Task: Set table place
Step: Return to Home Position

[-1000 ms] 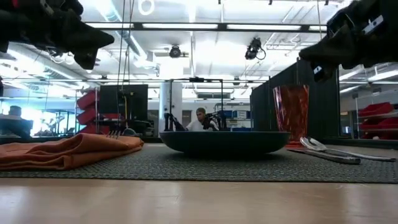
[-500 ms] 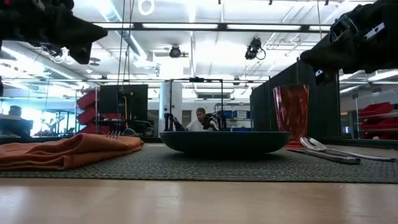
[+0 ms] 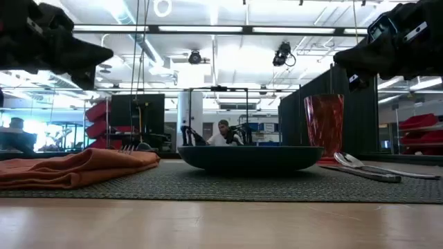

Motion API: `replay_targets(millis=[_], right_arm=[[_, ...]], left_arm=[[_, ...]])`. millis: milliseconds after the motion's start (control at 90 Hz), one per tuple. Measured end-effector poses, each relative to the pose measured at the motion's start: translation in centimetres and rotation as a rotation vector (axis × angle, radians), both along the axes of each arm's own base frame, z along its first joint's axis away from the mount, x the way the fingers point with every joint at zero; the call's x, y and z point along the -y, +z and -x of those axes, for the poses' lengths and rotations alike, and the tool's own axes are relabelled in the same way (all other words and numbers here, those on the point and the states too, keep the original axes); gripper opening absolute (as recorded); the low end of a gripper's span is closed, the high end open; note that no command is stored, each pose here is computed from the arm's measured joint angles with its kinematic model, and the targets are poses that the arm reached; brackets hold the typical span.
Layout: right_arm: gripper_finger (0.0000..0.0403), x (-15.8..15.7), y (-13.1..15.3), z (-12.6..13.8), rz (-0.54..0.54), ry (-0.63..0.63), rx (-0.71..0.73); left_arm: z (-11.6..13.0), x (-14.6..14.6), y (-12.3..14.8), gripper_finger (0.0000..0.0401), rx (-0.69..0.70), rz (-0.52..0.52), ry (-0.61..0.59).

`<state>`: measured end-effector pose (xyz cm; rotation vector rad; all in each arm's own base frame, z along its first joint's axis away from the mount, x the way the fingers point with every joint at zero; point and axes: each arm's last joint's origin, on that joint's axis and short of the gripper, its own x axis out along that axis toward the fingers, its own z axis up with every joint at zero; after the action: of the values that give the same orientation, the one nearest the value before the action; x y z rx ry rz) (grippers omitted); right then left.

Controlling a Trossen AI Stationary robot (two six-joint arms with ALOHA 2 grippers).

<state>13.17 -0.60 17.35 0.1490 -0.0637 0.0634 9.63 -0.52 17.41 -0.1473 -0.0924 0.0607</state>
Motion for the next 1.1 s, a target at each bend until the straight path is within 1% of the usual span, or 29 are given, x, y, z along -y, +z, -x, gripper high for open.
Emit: replay_targets(millis=[122,411,789,1100], right_arm=[[0.0,0.01,-0.1,-0.05,-0.001,-0.004,-0.009],[0.0,0.02,-0.15,-0.04,-0.002,-0.008,-0.014],[0.0,0.02,-0.37,-0.05,-0.011,-0.008,-0.035],[0.0,0.1,-0.51,-0.05,0.014,-0.033,-0.047]], left_arm=[[0.01,0.02,0.17,0.0,0.017,-0.004,-0.006],[0.08,0.03,0.66,0.0,0.064,-0.073,-0.003],[0.07,0.07,0.62,0.0,0.062,-0.07,-0.02],[0.05,0.11,0.51,0.0,0.053,-0.052,-0.036]])
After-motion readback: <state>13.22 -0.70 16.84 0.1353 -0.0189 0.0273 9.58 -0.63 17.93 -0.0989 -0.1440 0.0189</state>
